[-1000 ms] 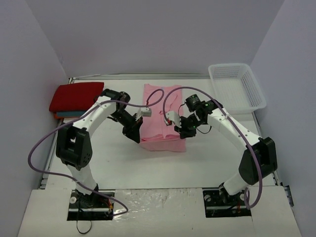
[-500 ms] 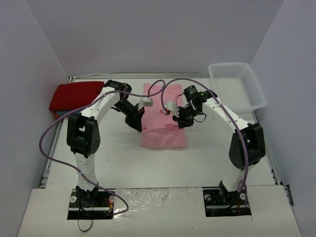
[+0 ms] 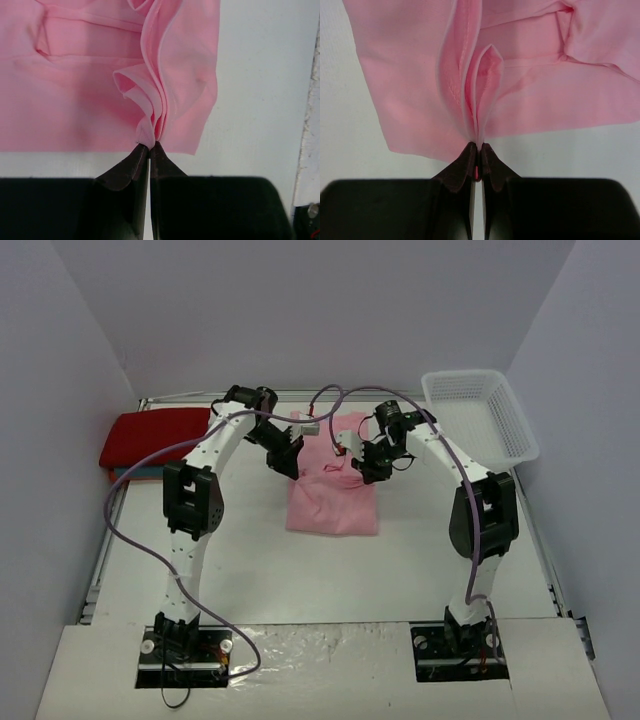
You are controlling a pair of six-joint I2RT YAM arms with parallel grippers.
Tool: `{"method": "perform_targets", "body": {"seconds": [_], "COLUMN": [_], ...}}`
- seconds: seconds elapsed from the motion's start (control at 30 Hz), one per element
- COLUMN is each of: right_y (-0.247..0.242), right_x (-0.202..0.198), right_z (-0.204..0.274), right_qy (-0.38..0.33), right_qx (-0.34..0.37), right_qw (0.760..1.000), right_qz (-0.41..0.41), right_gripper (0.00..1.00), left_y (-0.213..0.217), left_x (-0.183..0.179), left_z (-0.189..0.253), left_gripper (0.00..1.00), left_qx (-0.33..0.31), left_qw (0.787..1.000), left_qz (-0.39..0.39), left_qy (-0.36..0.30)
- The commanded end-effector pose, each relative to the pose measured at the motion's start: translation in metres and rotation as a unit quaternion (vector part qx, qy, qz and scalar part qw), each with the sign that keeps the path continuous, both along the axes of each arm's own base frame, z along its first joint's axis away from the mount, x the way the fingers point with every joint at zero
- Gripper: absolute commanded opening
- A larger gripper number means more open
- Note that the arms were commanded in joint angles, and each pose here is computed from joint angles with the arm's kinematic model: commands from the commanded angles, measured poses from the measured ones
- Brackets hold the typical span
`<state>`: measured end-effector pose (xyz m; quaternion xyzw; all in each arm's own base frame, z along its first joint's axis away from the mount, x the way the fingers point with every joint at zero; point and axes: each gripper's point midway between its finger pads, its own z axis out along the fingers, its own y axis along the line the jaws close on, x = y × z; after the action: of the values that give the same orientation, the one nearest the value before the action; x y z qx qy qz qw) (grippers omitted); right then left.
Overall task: Fold and stack the t-shirts
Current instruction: Fold the folded rectangular tshirt in 1/3 of the way
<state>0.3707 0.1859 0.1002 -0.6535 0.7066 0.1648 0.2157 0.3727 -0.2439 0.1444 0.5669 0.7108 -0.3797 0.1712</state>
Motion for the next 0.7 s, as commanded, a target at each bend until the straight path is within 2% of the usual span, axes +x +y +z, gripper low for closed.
{"method": "perform_targets", "body": {"seconds": [0.0, 0.33, 0.57, 0.67], "right_y": [-0.003, 0.000, 0.005, 0.007], "right_x": [0.014, 0.056, 0.063, 0.069], "right_z": [0.010, -0.012, -0.037, -0.040], "right_qy": [-0.010, -0.001, 0.024, 0.023], "right_qx": [0.007, 0.019, 0.024, 0.026], "right_qw": [1.000, 1.000, 0.999, 0.999], "right_qz": [0.004, -0.011, -0.011, -0.013], "right_gripper": [0.00, 0.00, 0.00, 0.06], "left_y": [0.015, 0.023, 0.034, 0.035], "left_x": [-0.034, -0.016, -0.014, -0.010], "left_z": [0.027, 0.005, -0.015, -0.024], "left_gripper": [0.02, 0.02, 0.02, 0.03], "left_qx": [0.019, 0.035, 0.055, 0.064], "left_qw": [0.997, 0.996, 0.994, 0.993], "left_qz": [-0.007, 0.003, 0.003, 0.006], "left_qy": [0.072, 0.080, 0.099, 0.099]}}
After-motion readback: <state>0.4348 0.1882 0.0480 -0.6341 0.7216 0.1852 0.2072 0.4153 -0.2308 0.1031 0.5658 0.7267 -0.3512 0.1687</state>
